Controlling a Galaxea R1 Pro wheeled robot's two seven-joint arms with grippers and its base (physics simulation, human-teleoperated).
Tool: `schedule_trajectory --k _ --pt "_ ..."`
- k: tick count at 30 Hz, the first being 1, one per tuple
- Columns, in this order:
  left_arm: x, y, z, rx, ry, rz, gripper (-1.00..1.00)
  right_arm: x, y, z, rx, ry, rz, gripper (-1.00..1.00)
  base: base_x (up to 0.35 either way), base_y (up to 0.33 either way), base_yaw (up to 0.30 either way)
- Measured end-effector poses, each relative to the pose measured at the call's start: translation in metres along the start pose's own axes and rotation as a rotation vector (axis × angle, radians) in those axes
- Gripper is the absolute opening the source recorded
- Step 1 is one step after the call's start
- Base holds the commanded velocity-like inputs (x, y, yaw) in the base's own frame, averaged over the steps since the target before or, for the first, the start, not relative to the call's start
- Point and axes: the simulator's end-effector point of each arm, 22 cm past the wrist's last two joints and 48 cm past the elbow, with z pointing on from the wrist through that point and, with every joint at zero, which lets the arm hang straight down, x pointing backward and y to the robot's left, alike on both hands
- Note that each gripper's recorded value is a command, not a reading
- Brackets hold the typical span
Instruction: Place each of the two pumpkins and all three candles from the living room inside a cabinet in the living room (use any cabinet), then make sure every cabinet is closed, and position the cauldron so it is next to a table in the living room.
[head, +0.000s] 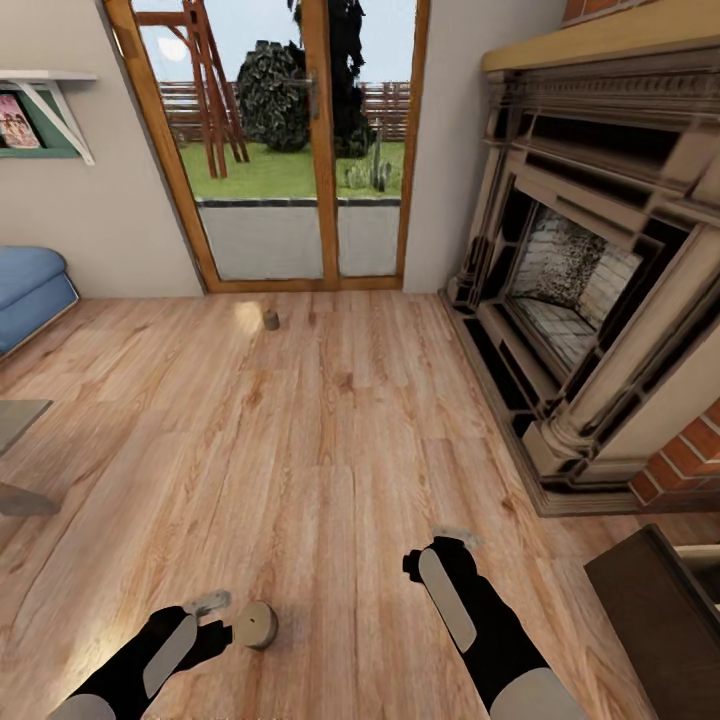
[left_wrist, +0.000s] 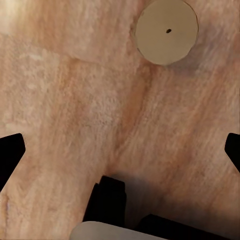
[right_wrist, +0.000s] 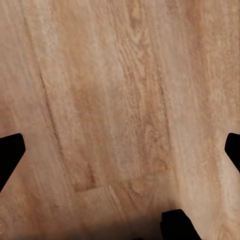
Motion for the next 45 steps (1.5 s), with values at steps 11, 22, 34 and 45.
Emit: schedule_trajectory --k 11,22,34,45 --pt "-0.001 0.000 -0.001 0.001 -0.005 0.002 1.00 -0.001 0.004 -0.002 -0.003 -0.009 -0.017 1.00 0.151 0.000 0.127" --pt "-0.003 -0.001 -0.002 0.005 -0.007 0.003 1.00 0.000 0.017 -0.008 -0.012 -0.023 -0.058 1.00 0.207 0.000 0.185" --pt "0.000 -0.003 0.010 0.009 -0.010 0.001 1.00 0.004 0.019 0.003 -0.017 -0.025 -0.059 1.00 0.014 0.000 0.021" --pt "0.002 -0.056 0.024 0.077 -0.019 0.020 1.00 -0.001 0.025 0.013 -0.033 -0.069 -0.057 1.00 0.000 0.000 0.000"
